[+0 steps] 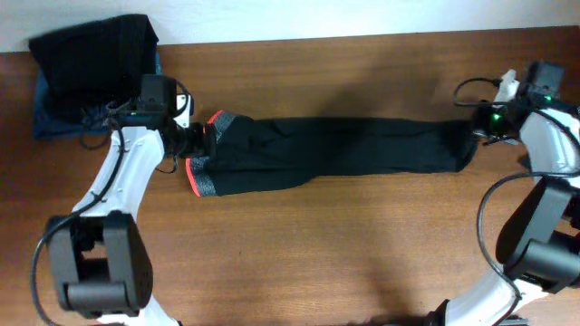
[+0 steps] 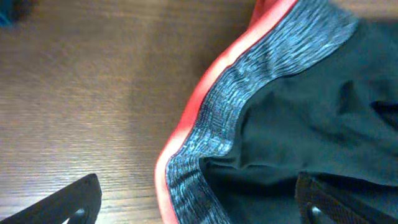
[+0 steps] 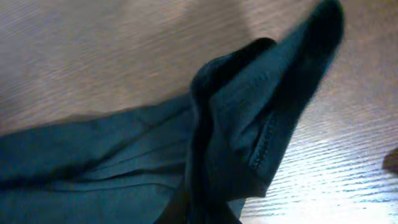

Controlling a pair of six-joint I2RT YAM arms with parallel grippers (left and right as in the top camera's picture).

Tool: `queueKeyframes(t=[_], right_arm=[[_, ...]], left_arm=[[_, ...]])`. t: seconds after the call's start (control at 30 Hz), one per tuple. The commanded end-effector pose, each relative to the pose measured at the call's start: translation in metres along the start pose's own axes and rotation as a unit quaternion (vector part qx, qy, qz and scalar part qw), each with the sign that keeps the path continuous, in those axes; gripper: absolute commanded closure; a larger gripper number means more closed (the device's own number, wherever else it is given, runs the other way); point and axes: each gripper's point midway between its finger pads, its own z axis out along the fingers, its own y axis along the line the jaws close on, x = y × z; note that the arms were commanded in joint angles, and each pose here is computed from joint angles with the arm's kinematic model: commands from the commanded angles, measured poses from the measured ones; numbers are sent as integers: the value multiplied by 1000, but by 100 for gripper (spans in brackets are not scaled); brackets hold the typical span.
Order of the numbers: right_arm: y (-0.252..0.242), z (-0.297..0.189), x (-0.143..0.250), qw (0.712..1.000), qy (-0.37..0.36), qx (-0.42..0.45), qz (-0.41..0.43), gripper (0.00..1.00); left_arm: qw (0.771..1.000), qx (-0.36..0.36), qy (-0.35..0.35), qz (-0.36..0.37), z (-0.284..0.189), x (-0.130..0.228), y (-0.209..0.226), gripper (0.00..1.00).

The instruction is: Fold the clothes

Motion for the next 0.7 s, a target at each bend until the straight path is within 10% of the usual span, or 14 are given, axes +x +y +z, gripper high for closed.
queueKeyframes(t=[0.0, 0.67], right_arm=[[22, -16, -4, 998, -14, 13, -52, 96], [167, -32, 61, 985, 80, -116, -98, 96]], left_arm=[[999, 2, 32, 0, 21, 11, 1, 1], [999, 1, 37, 0, 23, 14, 1, 1]])
